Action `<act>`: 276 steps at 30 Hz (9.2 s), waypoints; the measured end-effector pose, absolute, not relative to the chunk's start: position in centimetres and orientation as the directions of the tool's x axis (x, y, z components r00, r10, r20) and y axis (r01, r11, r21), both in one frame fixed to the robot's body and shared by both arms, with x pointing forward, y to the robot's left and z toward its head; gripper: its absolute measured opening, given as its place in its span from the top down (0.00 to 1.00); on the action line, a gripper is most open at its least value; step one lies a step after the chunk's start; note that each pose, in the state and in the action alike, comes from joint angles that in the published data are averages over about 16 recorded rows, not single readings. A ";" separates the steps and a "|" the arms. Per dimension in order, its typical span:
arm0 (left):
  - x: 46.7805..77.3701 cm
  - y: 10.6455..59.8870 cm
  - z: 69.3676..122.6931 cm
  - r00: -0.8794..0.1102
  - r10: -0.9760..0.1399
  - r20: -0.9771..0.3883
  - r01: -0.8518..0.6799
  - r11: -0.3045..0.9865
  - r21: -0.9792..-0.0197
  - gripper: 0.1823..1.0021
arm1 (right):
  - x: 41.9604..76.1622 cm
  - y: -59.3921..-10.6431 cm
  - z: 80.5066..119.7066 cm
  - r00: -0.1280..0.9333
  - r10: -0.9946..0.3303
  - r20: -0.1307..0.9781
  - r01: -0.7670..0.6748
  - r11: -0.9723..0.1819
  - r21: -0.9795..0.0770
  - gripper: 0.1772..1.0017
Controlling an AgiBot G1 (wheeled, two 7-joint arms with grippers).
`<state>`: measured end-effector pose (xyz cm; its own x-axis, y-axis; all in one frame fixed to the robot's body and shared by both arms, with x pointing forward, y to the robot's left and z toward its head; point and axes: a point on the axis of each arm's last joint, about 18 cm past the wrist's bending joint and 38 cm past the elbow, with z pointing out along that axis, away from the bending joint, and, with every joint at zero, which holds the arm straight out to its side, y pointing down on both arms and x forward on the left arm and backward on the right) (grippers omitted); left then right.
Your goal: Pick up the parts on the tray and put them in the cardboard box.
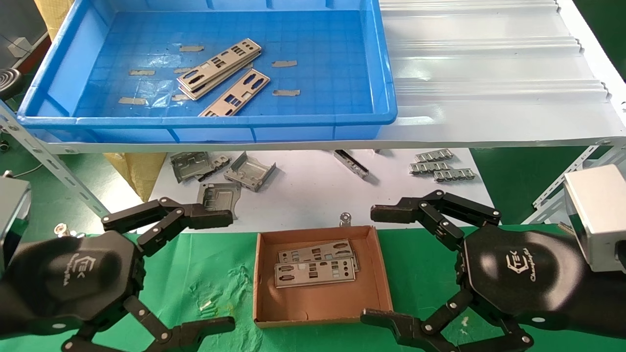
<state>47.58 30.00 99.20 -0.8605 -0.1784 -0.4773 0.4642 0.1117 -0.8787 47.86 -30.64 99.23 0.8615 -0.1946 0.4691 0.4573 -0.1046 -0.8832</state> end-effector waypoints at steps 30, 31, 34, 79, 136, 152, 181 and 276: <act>47.6 30.0 99.2 -0.860 -0.178 -0.477 0.464 0.112 -0.879 0.00 | 47.9 -30.6 99.2 0.861 -0.195 0.469 0.457 -0.105 -0.883 0.00; 47.6 30.0 99.2 -0.860 -0.178 -0.477 0.464 0.112 -0.879 0.00 | 47.9 -30.6 99.2 0.861 -0.195 0.469 0.457 -0.105 -0.883 0.00; 47.6 30.0 99.2 -0.860 -0.178 -0.477 0.464 0.112 -0.879 0.00 | 47.9 -30.6 99.2 0.861 -0.195 0.469 0.457 -0.105 -0.883 0.00; 47.6 30.0 99.2 -0.860 -0.178 -0.477 0.464 0.112 -0.879 0.00 | 47.9 -30.6 99.2 0.861 -0.195 0.469 0.457 -0.105 -0.883 0.00; 47.6 30.0 99.2 -0.860 -0.178 -0.477 0.464 0.112 -0.879 0.00 | 47.9 -30.6 99.2 0.861 -0.195 0.469 0.457 -0.105 -0.883 0.00; 47.6 30.0 99.2 -0.860 -0.178 -0.477 0.464 0.112 -0.879 0.00 | 47.9 -30.6 99.2 0.861 -0.195 0.469 0.457 -0.105 -0.883 0.09; 47.6 30.0 99.2 -0.860 -0.178 -0.477 0.464 0.112 -0.879 0.00 | 47.9 -30.6 99.2 0.861 -0.195 0.469 0.457 -0.105 -0.883 0.80; 71.9 26.8 116.1 -0.444 -0.758 -0.478 0.344 0.348 -0.872 0.02 | 47.9 -30.6 99.2 0.861 -0.195 0.469 0.457 -0.105 -0.883 0.29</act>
<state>71.91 26.82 116.05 -0.4445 -0.7577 -0.4778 0.3443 0.3479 -0.8720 47.86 -30.64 99.23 0.8615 -0.1946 0.4691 0.4572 -0.1046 -0.8832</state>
